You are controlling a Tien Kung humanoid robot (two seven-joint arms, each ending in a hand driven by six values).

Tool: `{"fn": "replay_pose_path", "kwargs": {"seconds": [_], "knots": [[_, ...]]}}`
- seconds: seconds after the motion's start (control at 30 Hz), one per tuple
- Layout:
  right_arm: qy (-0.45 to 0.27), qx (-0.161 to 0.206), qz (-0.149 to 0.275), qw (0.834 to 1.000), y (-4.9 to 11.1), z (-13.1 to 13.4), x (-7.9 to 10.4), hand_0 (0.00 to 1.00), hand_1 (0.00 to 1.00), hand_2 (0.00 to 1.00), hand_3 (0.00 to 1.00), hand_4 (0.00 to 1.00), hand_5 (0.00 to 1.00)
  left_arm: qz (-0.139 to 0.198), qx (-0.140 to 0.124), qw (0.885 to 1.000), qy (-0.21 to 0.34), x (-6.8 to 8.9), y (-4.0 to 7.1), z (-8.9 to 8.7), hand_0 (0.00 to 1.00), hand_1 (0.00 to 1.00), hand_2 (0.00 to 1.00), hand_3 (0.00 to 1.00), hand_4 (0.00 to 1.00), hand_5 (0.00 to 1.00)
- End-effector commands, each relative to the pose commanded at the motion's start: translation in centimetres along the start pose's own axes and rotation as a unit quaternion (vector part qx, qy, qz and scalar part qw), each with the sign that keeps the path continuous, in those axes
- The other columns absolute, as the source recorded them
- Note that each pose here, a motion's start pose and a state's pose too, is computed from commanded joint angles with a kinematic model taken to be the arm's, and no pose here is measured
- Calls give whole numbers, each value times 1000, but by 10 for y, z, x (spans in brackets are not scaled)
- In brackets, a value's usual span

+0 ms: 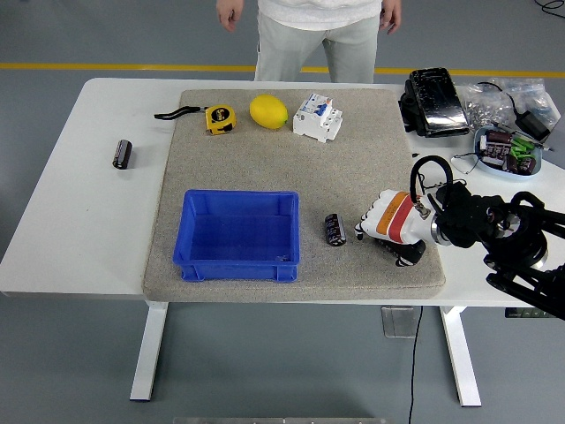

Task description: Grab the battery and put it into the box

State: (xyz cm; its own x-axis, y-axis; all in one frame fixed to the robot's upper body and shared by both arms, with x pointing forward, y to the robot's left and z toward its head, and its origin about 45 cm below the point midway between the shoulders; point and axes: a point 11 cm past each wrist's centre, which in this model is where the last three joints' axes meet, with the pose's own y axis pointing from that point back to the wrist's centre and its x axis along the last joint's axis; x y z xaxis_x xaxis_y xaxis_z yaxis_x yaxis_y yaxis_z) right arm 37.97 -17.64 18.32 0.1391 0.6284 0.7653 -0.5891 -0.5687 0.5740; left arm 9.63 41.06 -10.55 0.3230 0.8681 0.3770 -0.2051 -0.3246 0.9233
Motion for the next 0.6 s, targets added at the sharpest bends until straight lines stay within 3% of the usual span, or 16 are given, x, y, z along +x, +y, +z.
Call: {"fn": "replay_pose_path", "kwargs": {"seconds": [0.6], "knots": [[5, 5, -22, 1000, 3, -2, -3, 576, 652, 723, 797, 923, 54, 0, 0, 1000, 0, 0, 0, 0, 815, 793, 820, 671, 686, 544]]}}
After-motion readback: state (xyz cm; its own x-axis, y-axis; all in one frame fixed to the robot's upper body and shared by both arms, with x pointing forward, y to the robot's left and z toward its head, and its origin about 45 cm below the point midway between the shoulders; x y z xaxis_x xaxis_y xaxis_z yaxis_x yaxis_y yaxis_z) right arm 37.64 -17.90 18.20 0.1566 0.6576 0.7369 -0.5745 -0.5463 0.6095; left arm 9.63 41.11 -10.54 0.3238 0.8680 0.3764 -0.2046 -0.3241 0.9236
